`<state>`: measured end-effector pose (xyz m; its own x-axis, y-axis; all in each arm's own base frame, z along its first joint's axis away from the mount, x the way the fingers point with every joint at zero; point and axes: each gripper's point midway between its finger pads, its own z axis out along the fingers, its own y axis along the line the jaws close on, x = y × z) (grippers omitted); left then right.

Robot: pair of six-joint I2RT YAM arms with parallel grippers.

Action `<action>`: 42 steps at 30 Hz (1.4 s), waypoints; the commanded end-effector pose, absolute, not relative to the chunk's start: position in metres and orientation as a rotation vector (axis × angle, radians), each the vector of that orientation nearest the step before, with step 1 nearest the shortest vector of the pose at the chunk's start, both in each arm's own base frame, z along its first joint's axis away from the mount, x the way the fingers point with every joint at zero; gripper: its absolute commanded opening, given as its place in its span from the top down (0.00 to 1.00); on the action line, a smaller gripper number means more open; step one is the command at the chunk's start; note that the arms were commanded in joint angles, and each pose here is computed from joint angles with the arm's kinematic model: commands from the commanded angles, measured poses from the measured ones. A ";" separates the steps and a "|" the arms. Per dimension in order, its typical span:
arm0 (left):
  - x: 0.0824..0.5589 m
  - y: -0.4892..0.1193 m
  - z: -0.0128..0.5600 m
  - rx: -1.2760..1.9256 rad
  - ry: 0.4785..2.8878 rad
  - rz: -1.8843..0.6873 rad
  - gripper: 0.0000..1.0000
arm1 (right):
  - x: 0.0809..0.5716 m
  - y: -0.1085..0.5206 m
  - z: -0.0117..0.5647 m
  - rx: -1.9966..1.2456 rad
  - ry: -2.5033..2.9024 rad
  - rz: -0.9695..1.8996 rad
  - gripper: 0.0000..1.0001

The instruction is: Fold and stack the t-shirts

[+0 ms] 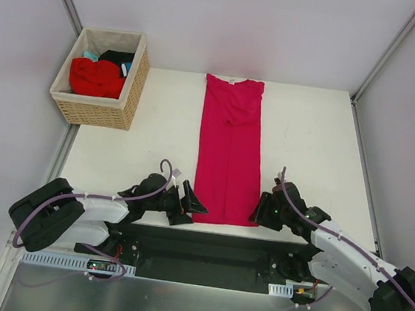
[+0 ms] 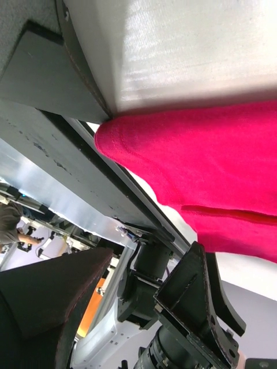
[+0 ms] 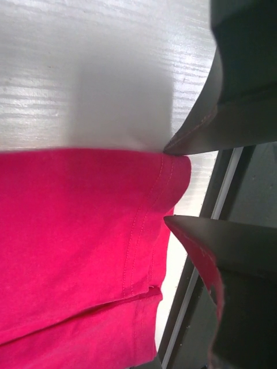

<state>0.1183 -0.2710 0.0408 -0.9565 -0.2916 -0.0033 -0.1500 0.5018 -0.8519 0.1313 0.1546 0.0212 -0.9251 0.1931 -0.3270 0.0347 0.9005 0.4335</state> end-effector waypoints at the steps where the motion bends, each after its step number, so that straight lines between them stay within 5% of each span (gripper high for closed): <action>1: 0.107 -0.244 -0.004 -0.475 2.716 -1.213 0.12 | 0.118 0.143 0.007 0.204 2.767 0.505 0.52; 12: 0.110 -0.244 -0.010 -0.477 2.714 -1.192 0.33 | 0.118 0.143 0.007 0.195 2.764 0.486 0.72; 20: 0.111 -0.246 -0.016 -0.486 2.734 -1.175 0.84 | 0.117 0.140 0.008 0.192 2.759 0.472 0.79; 24: 0.113 -0.247 -0.017 -0.496 2.738 -1.176 0.99 | 0.116 0.139 0.010 0.192 2.764 0.469 0.83; 28: 0.115 -0.251 -0.014 -0.480 2.730 -1.191 1.00 | 0.116 0.140 0.011 0.186 2.765 0.466 0.99; 42: 0.154 -0.272 0.073 -0.251 2.562 -1.198 1.00 | 0.154 0.156 0.073 0.039 2.608 0.439 0.99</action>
